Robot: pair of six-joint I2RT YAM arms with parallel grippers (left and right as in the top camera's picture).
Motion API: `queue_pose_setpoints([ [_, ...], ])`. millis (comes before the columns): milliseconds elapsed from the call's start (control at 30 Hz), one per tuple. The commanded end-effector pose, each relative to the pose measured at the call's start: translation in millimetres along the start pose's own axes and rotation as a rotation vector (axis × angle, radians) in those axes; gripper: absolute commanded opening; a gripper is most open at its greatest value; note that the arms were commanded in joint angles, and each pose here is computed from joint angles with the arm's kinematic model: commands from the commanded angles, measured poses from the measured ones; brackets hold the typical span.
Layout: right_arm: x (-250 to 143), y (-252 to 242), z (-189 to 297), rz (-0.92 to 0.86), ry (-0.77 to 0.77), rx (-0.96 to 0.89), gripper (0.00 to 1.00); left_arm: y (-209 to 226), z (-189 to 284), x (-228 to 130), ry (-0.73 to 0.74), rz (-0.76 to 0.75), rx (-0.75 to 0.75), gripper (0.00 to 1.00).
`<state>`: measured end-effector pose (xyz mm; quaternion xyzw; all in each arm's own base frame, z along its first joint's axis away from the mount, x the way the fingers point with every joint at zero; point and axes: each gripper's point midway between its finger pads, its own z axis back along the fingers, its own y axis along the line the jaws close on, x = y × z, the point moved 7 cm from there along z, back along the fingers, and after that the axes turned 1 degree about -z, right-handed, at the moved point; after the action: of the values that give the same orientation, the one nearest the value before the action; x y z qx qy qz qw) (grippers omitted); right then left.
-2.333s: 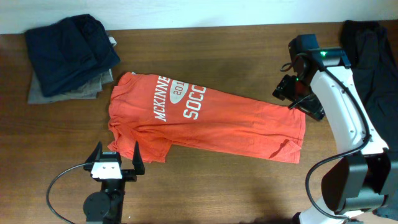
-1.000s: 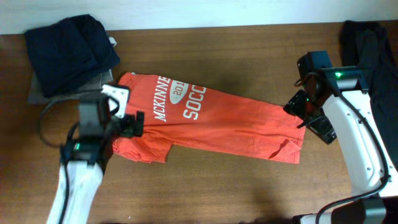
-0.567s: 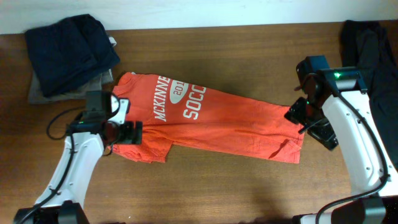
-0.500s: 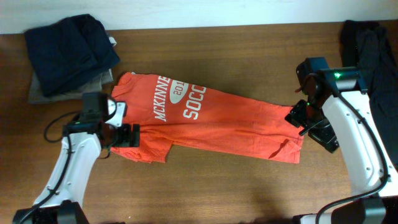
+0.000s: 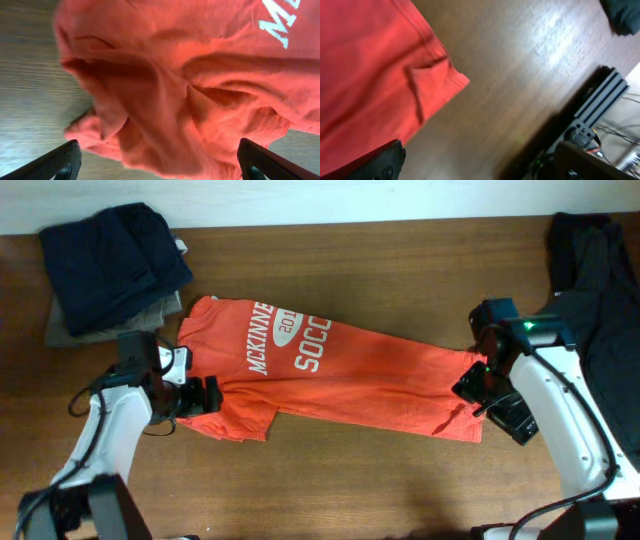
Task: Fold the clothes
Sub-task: 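Grasp the shirt's left edge with left gripper, right hem with right gripper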
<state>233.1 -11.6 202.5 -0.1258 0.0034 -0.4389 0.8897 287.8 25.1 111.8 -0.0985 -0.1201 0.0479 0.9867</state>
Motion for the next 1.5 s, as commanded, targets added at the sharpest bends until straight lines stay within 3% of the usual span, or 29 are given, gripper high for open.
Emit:
queue_pose_setpoints([
  [0, -0.5, -1.4, -0.3, -0.004, 0.006, 0.007, 0.99, -1.1, -11.3, 0.3, 0.033, 0.025, -0.049, 0.99],
  [233, 4.7, 5.5, -0.5, -0.014, -0.023, 0.043, 0.99, -0.3, -15.7, 7.6, 0.001, 0.016, -0.051, 0.97],
  [300, 4.8, 5.6, -0.5, -0.014, -0.024, 0.044, 0.99, -0.3, -15.7, 7.0, 0.005, 0.017, -0.051, 0.79],
  [367, 5.0, 5.7, -0.5, -0.014, -0.025, 0.044, 0.99, -0.3, -15.7, 6.8, 0.006, 0.017, -0.051, 0.49],
  [400, 5.0, 5.7, -0.5, -0.014, -0.025, 0.044, 0.99, -0.3, -15.7, 6.9, 0.005, 0.017, -0.051, 0.39],
  [500, 5.0, 5.8, -0.5, -0.015, -0.025, 0.045, 0.99, -0.3, -15.7, 6.8, 0.006, 0.017, -0.051, 0.25],
  [600, 4.3, 5.3, -1.8, -0.014, -0.022, 0.041, 0.99, -0.3, -15.7, 6.7, 0.007, 0.017, -0.051, 0.17],
  [667, 2.1, 4.4, -7.5, -0.015, -0.013, 0.029, 0.99, -0.3, -15.7, 6.3, 0.009, 0.020, -0.051, 0.01],
  [800, -6.8, 4.7, -24.3, -0.007, 0.035, 0.023, 0.99, -0.4, -15.7, 6.1, 0.010, 0.022, -0.051, 0.01],
  [867, -10.4, 6.9, -32.2, -0.006, 0.056, 0.035, 0.99, -0.4, -15.7, 6.1, 0.010, 0.022, -0.051, 0.08],
  [900, -11.4, 7.2, -34.1, -0.006, 0.061, 0.037, 0.99, -0.4, -15.6, 6.0, 0.010, 0.022, -0.051, 0.08],
  [933, -12.1, 7.5, -34.7, -0.006, 0.067, 0.039, 0.99, -0.5, -15.6, 5.3, 0.014, 0.023, -0.052, 0.01],
  [1300, -16.6, 11.9, -45.5, -0.008, 0.093, 0.067, 0.99, -3.3, -3.4, 10.0, -0.004, 0.067, -0.054, 0.01],
  [1467, -23.1, 30.2, -75.2, -0.017, 0.115, 0.190, 1.00, -3.3, -3.4, 10.1, -0.004, 0.067, -0.054, 0.02],
])
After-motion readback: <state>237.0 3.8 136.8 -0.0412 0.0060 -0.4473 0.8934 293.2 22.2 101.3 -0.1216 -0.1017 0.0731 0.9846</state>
